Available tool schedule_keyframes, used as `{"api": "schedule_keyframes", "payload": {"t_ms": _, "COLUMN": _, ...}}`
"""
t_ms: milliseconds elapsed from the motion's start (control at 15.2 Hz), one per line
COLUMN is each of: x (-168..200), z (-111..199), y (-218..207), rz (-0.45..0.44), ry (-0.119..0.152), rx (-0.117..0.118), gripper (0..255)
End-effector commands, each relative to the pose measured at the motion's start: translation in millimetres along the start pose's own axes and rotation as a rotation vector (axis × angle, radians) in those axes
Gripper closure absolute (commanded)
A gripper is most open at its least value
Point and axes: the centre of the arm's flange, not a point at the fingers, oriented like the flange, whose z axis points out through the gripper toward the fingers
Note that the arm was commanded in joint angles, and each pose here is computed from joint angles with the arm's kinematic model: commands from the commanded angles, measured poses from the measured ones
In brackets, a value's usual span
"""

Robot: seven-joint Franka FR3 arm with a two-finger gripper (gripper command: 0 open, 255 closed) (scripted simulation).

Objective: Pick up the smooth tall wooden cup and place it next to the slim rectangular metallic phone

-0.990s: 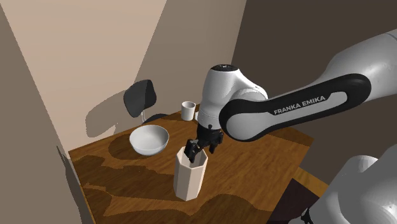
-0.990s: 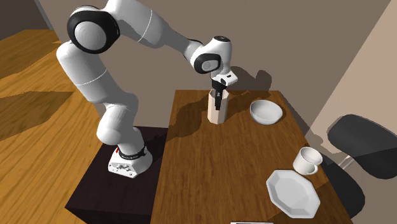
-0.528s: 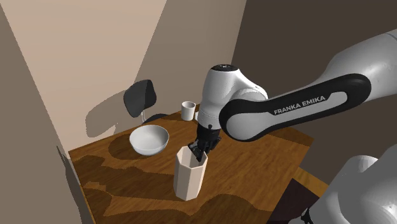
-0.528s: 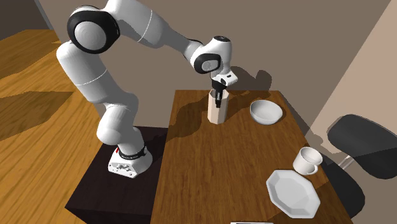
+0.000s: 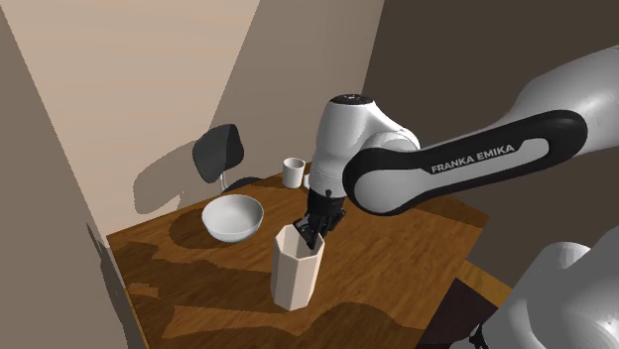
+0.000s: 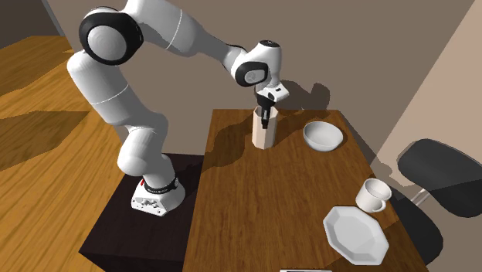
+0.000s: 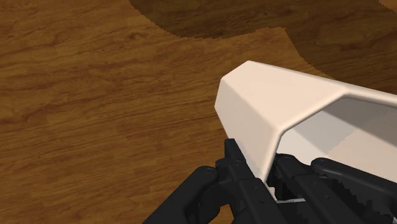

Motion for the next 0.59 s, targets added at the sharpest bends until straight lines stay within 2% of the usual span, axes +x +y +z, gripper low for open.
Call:
{"api": "schedule_keyframes", "payload": {"t_ms": 0, "x": 1, "z": -11, "y": 1, "rz": 0.000, "ry": 0.000, "rx": 0.000, "gripper": 255}}
{"api": "schedule_keyframes", "payload": {"t_ms": 528, "x": 2, "z": -53, "y": 0, "rz": 0.000, "ry": 0.000, "rx": 0.000, "gripper": 255}}
